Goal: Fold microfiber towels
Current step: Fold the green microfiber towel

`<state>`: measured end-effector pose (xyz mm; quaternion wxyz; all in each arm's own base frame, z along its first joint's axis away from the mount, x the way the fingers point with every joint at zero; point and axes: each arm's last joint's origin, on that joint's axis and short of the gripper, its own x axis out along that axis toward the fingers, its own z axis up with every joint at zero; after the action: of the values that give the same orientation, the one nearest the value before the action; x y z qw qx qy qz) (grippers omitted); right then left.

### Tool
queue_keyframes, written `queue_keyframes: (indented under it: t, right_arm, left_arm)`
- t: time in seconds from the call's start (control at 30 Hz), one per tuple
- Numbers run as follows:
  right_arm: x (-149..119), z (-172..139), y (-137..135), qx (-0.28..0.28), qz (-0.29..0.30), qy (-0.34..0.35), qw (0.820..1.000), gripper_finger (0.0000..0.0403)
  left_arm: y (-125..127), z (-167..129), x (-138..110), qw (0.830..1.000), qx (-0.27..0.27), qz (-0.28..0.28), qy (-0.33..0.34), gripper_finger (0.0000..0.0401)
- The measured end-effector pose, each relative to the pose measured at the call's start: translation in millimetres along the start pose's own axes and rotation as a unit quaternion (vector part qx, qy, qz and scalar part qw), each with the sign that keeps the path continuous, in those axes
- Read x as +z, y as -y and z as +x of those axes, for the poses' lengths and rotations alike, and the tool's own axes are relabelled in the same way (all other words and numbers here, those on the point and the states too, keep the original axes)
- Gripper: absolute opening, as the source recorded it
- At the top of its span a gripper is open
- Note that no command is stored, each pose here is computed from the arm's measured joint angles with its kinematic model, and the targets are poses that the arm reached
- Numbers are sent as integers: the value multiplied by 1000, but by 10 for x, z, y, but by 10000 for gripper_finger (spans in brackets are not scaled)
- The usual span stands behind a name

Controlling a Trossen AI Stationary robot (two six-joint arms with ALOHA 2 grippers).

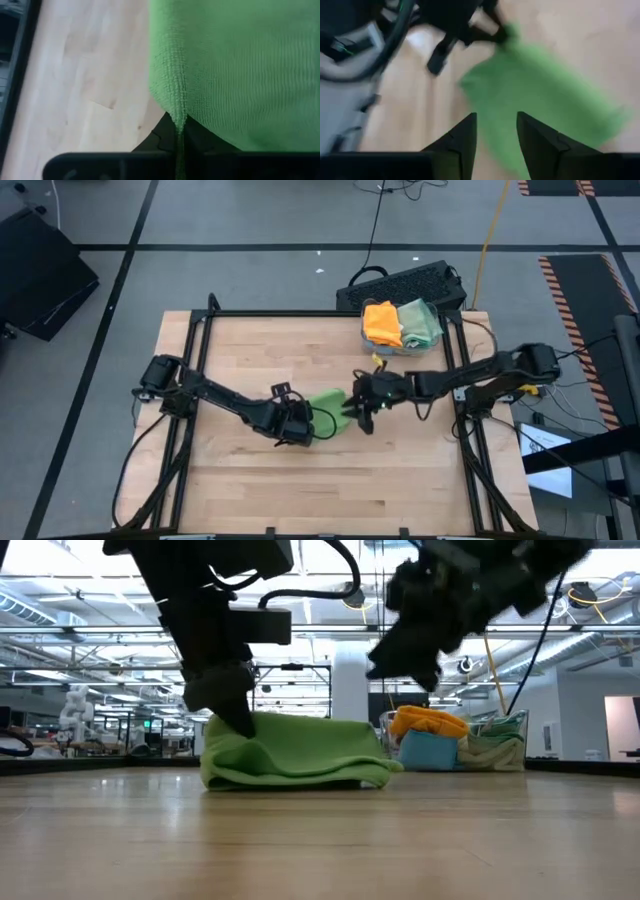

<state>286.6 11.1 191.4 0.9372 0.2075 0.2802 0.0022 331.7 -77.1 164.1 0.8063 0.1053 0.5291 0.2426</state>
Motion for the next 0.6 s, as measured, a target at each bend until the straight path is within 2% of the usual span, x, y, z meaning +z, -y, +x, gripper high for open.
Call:
queue_keyframes:
  t: [0.1,0.3,0.4,0.47,0.6]
  right_arm:
    - [-206,132,40,6,47,12,999,104]
    - [-463,502,102,-17,45,-6,999,37]
    - [-513,702,179,-27,68,-9,997,9]
    - [-590,806,257,-47,96,-31,994,3]
    - [-614,886,340,-77,143,-16,987,3]
  left_arm:
    - [-19,8,8,1000,14,-3,5,15]
    - [-114,79,71,999,26,-27,12,5]
    - [-148,105,100,999,28,-29,17,12]
    - [-159,110,107,999,36,-29,20,13]
    - [-113,78,92,999,34,1,23,5]
